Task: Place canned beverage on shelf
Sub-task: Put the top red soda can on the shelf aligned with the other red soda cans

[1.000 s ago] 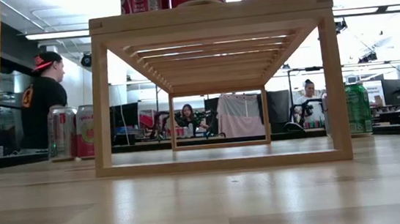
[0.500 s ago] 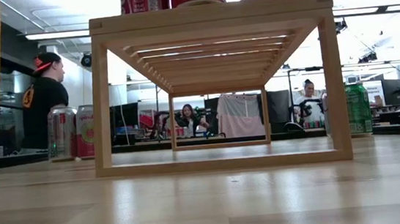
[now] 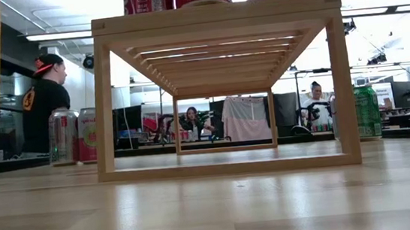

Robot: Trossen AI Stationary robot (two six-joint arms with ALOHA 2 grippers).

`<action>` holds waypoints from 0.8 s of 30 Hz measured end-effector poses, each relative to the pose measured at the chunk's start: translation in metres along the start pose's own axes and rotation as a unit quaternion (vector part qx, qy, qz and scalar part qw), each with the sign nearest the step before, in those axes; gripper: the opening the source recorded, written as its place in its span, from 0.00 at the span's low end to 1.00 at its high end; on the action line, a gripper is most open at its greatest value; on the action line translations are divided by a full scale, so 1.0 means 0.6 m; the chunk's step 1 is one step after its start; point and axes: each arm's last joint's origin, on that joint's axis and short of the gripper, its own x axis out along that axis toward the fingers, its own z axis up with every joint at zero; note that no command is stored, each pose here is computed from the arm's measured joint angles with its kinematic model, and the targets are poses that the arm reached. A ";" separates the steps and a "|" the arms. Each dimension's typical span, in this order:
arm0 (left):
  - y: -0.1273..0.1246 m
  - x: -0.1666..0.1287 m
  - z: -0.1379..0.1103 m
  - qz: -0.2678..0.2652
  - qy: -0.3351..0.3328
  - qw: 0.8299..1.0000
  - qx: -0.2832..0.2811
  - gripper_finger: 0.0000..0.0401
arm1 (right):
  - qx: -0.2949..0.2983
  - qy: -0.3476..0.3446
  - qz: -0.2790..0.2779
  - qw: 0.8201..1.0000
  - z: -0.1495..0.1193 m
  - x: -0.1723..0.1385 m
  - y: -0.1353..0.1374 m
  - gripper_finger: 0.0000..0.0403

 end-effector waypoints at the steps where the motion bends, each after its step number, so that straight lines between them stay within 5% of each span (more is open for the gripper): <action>1: 0.000 0.000 0.000 0.003 -0.001 1.000 0.000 0.60 | -0.002 -0.002 0.001 1.000 0.000 -0.002 0.000 0.88; 16: 0.002 0.000 0.000 0.018 -0.003 1.000 0.000 0.60 | -0.047 -0.108 0.009 0.993 0.043 -0.094 0.018 0.88; 24: -0.023 -0.023 -0.006 -0.123 0.049 0.990 0.040 0.55 | -0.033 -0.080 -0.027 0.996 0.028 -0.133 0.023 0.82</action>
